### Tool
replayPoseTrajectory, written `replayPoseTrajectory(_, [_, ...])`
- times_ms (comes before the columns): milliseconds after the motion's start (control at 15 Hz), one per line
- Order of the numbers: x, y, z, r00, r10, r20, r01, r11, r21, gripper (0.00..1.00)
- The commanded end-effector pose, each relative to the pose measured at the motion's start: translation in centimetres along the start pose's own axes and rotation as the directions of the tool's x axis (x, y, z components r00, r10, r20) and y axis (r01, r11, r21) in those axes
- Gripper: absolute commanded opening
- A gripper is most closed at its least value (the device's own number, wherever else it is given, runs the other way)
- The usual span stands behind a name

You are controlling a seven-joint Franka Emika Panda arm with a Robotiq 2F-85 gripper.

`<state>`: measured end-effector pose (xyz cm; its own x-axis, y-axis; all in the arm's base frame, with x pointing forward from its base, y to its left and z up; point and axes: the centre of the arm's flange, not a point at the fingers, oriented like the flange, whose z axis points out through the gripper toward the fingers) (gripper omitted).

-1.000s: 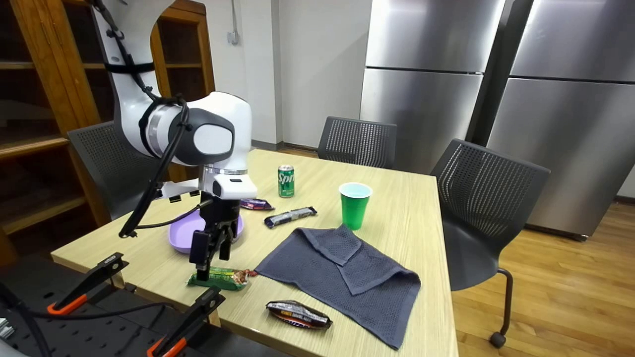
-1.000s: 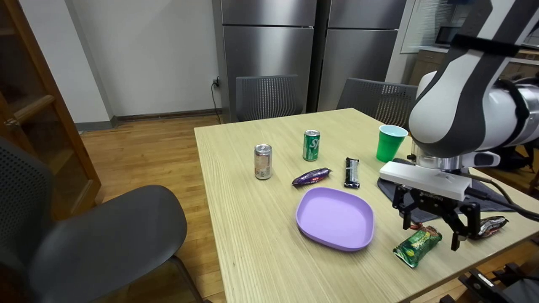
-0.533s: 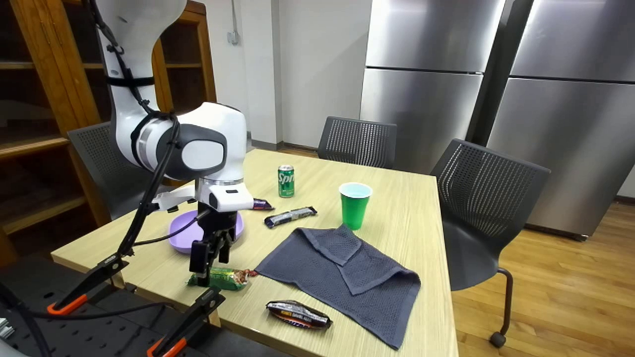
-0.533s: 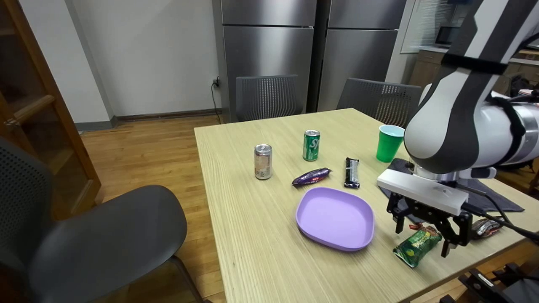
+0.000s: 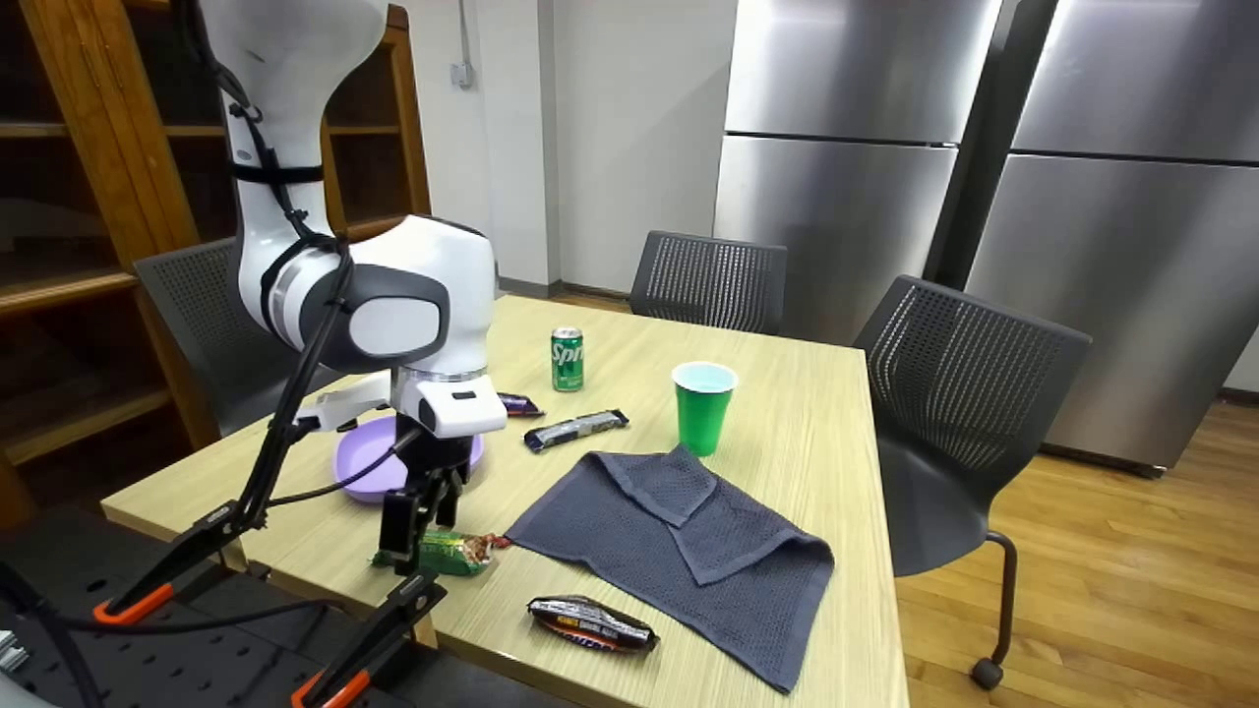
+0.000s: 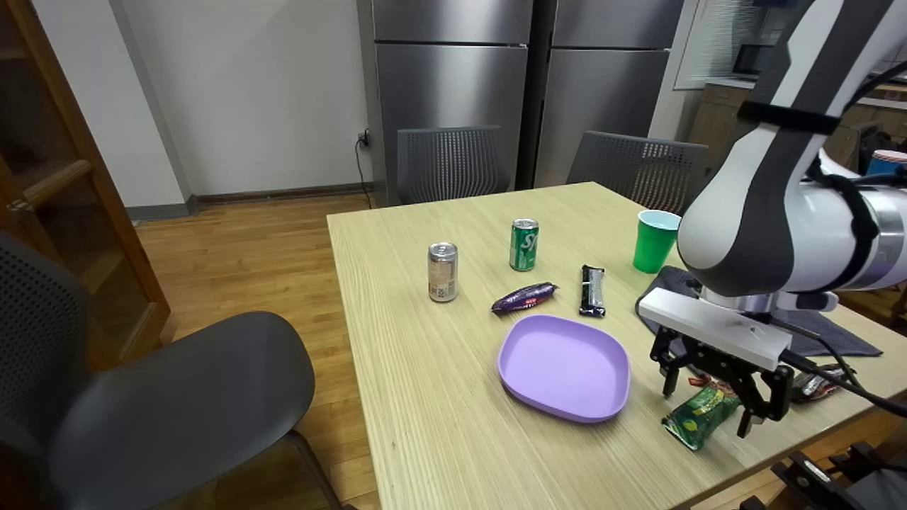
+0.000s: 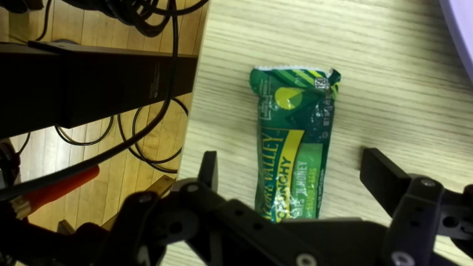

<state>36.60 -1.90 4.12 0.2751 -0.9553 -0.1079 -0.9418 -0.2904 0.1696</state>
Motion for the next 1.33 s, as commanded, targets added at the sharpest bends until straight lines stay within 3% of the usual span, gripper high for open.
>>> replayPoseTrajectory(0, [0.3,0.8,-0.1,1.000,-0.008,0.025,0.007,0.999,0.038,0.70])
replayPoseTrajectory(467, [0.4,1.2,-1.0,1.000,-0.018,0.024,0.016,0.998,0.069,0.14])
replayPoseTrajectory(1267, [-1.0,3.1,-4.5,0.999,-0.030,-0.037,0.033,0.994,0.107,0.11])
